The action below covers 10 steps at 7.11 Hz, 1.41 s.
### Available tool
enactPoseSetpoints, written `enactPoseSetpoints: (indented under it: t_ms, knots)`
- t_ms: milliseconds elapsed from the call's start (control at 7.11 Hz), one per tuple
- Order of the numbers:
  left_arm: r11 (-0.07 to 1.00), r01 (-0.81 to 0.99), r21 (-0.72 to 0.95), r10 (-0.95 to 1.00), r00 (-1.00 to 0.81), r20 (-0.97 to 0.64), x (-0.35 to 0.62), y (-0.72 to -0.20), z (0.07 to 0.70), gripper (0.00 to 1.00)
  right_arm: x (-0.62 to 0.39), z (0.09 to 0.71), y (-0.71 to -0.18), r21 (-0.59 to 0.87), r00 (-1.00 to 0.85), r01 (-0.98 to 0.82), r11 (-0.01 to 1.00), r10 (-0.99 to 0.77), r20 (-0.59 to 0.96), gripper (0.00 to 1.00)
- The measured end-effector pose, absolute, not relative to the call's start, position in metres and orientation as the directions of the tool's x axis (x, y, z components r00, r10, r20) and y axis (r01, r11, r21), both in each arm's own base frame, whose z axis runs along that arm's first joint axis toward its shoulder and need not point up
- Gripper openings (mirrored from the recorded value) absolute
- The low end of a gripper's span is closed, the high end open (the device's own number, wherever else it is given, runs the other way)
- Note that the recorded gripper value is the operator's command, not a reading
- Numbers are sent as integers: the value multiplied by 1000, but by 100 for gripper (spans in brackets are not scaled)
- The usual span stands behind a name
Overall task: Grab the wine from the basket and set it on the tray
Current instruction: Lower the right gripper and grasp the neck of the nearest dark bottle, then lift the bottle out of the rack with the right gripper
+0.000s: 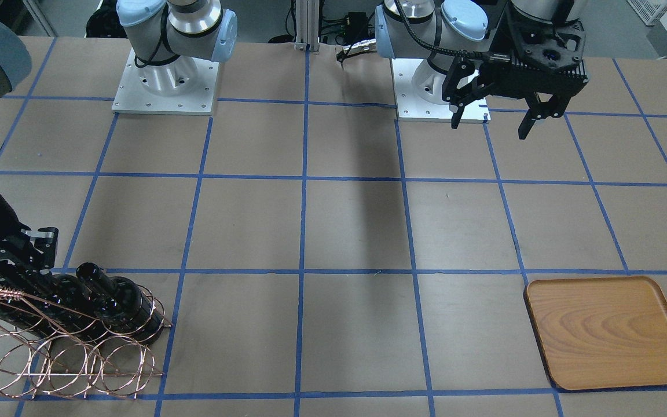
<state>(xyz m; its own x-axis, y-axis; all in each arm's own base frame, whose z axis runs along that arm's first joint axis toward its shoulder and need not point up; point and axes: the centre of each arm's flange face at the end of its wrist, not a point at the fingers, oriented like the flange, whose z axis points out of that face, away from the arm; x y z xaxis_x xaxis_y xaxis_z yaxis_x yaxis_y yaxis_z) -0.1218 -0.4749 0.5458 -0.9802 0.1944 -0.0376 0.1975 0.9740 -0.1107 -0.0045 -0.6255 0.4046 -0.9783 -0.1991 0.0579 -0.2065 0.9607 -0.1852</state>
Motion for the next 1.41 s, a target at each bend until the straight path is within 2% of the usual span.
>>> enactPoseSetpoints:
  t_ms: [281, 563, 985, 1407]
  knots:
    - [974, 197, -111, 194, -980, -38, -122, -475, 546, 100, -4, 413, -625, -191, -978, -207, 959, -199, 60, 0]
    - [974, 197, -111, 194, -980, -38, -122, -475, 546, 100, 0, 449, -622, -183, -978, -209, 961, -202, 56, 0]
    - [974, 197, -111, 194, -980, -38, -122, -475, 546, 100, 16, 523, -582, -150, -982, -189, 970, -186, 35, 0]
    - [974, 198, -113, 194, -980, -40, -122, -474, 547, 100, 58, 553, -544, -116, -991, -131, 985, -131, 6, 0]
